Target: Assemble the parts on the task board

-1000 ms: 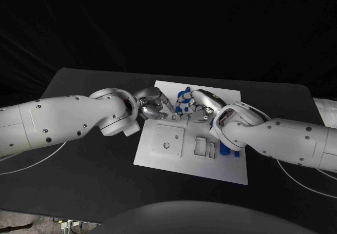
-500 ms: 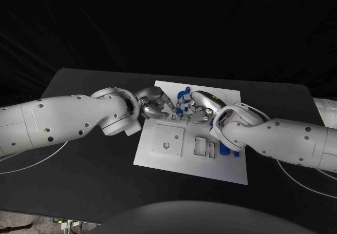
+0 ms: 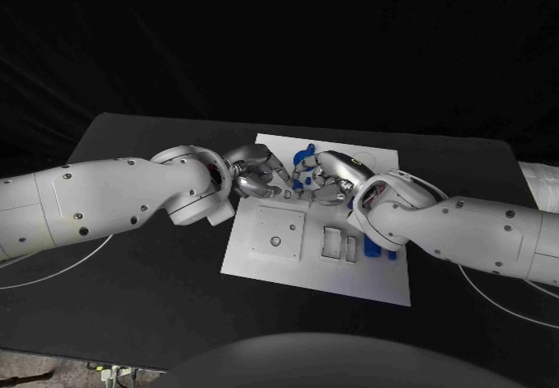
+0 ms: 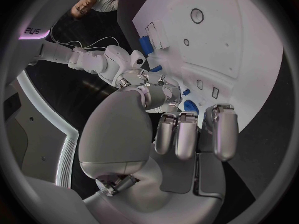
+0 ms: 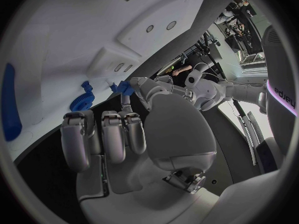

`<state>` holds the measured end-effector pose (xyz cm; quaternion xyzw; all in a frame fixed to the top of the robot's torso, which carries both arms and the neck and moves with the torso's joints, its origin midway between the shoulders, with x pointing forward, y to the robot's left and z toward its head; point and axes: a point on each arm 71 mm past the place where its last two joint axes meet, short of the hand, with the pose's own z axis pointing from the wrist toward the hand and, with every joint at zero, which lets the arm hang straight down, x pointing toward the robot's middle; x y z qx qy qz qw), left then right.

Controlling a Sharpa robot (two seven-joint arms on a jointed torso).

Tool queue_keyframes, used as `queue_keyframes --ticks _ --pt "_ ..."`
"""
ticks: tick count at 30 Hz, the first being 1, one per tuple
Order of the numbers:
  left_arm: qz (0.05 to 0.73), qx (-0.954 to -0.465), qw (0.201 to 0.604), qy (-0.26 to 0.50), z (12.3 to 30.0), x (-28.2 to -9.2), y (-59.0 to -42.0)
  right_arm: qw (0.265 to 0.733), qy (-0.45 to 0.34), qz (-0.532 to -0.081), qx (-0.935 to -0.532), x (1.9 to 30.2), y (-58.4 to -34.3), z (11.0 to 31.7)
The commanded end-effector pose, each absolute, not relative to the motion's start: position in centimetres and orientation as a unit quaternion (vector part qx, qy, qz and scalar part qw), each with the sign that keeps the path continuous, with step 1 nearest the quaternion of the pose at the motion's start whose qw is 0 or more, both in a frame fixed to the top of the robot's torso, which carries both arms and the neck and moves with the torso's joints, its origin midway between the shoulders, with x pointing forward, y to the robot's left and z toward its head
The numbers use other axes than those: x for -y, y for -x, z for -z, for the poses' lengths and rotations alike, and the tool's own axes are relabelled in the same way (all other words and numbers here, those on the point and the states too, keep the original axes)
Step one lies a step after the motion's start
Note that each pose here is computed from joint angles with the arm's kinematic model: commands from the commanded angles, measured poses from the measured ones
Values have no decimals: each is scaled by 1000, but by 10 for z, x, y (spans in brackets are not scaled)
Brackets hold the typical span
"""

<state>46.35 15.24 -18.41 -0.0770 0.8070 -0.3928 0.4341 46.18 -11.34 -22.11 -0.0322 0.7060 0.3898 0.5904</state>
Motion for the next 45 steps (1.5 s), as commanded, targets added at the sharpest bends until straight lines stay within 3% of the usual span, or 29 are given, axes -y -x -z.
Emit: queue_keyframes --ticks 1,13,25,45 --pt "398 -806 431 78 184 -151 -462 592 41 -399 -699 111 -461 219" --pt "381 -800 453 101 185 -162 -467 613 25 -423 -666 115 -459 212" --pt "378 -811 435 102 196 -158 -464 617 13 -441 -652 115 -455 208" --pt "432 -787 428 105 192 -150 -460 600 9 -440 -668 115 -455 212"
